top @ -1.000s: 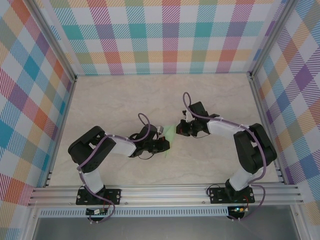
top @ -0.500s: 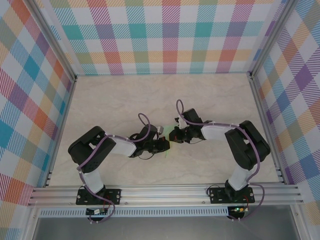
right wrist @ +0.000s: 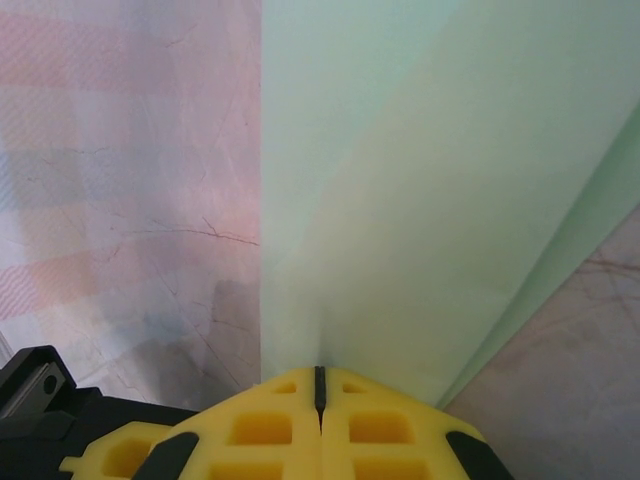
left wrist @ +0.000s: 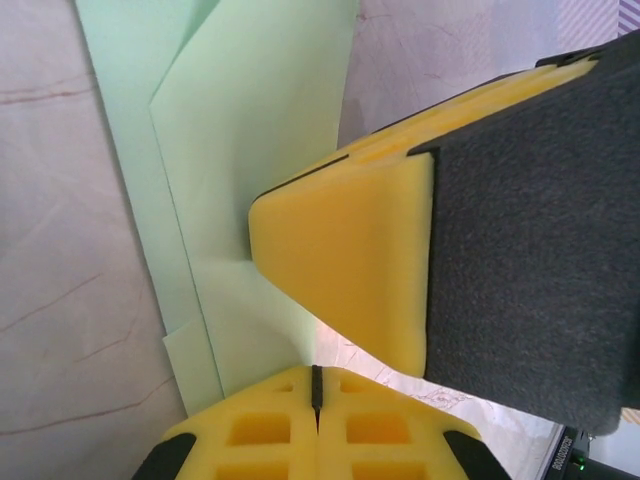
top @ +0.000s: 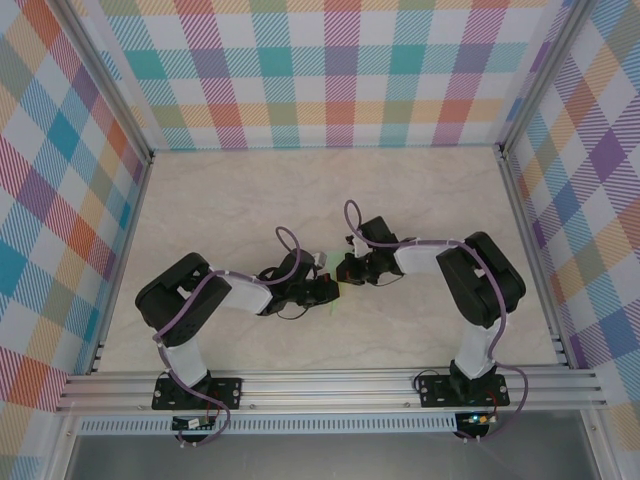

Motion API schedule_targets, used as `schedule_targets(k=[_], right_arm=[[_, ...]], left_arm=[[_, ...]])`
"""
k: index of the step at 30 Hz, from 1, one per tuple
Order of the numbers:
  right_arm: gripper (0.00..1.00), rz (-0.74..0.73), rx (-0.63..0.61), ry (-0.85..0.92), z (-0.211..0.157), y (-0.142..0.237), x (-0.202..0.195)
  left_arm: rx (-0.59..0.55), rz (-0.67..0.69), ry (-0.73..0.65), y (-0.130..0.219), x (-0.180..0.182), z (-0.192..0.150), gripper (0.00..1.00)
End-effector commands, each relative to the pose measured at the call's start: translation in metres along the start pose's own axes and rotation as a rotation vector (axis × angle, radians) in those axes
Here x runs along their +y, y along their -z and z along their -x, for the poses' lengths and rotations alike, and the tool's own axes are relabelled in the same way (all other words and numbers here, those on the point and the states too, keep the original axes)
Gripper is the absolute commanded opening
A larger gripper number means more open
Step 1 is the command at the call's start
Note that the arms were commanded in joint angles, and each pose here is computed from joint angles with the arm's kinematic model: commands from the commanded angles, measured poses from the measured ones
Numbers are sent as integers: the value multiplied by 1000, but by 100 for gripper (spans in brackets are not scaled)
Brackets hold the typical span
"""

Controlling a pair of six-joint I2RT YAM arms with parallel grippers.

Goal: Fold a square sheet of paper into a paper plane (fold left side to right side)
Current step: Fold the wing for the fifth time at the center of the table.

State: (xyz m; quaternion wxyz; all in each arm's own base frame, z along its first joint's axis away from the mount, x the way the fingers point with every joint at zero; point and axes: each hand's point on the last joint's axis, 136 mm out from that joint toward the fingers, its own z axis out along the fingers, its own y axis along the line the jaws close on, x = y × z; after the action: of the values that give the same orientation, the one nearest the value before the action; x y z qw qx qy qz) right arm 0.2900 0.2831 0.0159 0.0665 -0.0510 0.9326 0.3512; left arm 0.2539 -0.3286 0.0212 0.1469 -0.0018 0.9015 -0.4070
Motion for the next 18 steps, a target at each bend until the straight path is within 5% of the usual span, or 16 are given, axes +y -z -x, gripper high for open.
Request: schedule_targets(k=[1,18], right_arm=[[0,-107,-75,20,26,3,-31],[0,-168,-133,-46,91,17,-71]], left_arm=[[90,178,57,4,52,-38,0],[88,183,66,7,57,-42,0]])
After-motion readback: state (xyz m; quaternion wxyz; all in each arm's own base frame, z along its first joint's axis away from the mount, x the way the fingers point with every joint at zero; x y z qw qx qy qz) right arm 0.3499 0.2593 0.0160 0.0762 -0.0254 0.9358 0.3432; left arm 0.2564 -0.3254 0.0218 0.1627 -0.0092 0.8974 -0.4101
